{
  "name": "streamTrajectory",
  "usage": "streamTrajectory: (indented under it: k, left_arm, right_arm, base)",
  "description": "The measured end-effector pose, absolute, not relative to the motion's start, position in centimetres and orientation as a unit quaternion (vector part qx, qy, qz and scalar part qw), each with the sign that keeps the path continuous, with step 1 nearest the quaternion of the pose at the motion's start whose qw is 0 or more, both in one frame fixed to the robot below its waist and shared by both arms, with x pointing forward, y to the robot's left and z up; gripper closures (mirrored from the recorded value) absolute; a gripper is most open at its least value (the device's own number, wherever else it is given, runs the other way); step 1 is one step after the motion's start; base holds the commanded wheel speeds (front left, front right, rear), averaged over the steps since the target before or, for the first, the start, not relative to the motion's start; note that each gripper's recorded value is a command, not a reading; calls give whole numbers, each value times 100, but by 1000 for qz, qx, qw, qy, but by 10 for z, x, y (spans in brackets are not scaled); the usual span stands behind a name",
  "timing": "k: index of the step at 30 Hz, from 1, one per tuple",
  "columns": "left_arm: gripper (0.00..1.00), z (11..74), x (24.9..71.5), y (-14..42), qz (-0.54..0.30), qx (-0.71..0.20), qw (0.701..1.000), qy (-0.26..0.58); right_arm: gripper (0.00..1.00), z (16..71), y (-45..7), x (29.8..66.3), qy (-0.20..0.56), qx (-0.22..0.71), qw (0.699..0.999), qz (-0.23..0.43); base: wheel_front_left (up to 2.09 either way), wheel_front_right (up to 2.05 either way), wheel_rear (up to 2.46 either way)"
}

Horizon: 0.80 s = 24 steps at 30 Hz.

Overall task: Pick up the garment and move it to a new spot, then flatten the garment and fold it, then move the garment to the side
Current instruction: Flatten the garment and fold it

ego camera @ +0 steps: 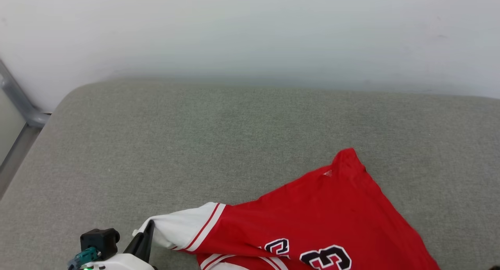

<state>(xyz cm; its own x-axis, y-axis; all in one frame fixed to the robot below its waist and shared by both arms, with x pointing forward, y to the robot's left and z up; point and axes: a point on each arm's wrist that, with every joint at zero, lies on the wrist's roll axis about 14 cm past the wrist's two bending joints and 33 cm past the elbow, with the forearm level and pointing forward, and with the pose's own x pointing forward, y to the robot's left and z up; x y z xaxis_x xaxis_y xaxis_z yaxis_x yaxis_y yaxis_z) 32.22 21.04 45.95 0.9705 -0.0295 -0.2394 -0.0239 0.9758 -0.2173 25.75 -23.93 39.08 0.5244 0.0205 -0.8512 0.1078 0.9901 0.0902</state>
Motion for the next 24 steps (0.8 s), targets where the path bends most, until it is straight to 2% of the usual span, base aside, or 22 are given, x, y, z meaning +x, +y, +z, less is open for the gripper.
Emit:
streamTrajectory:
  k: [3,4,5,8,11,18,21,24]
  left_arm:
    - [100,461,322,209,-3,-111,986,122]
    - [100,461,323,208,-4,-111,986,121]
    - [100,461,323,208,-4,-111,986,122]
    - [100,461,324,206,-7,-109,986,123]
    - [100,461,325,205,-10,-108,986,126]
    - [100,462,328,205,-12,-108,986,126]
    - [100,464,331,204,-13,-108,986,123]
    - [100,466,334,202,-19,-105,987,119]
  right_arm:
    - [100,376,-235,227,509,90,855,-35]
    - [57,371,-234,220,514,100,851,-36]
    - [0,370,-233,216,511,108,852,-38]
    - [0,370,-233,218,483,130,865,-43]
    - [0,377,-233,229,430,143,890,-47]
    - [0,434,-247,288,207,150,964,-69]
    - [0,455,-245,311,139,137,979,-65]
    - [0,463,-238,334,115,130,983,-55]
  base:
    - [0,0,0]
    - [0,0,0]
    - [0,0,0]
    - [0,0,0]
    - [0,0,0]
    - [0,0,0]
    - [0,0,0]
    - [0,0,0]
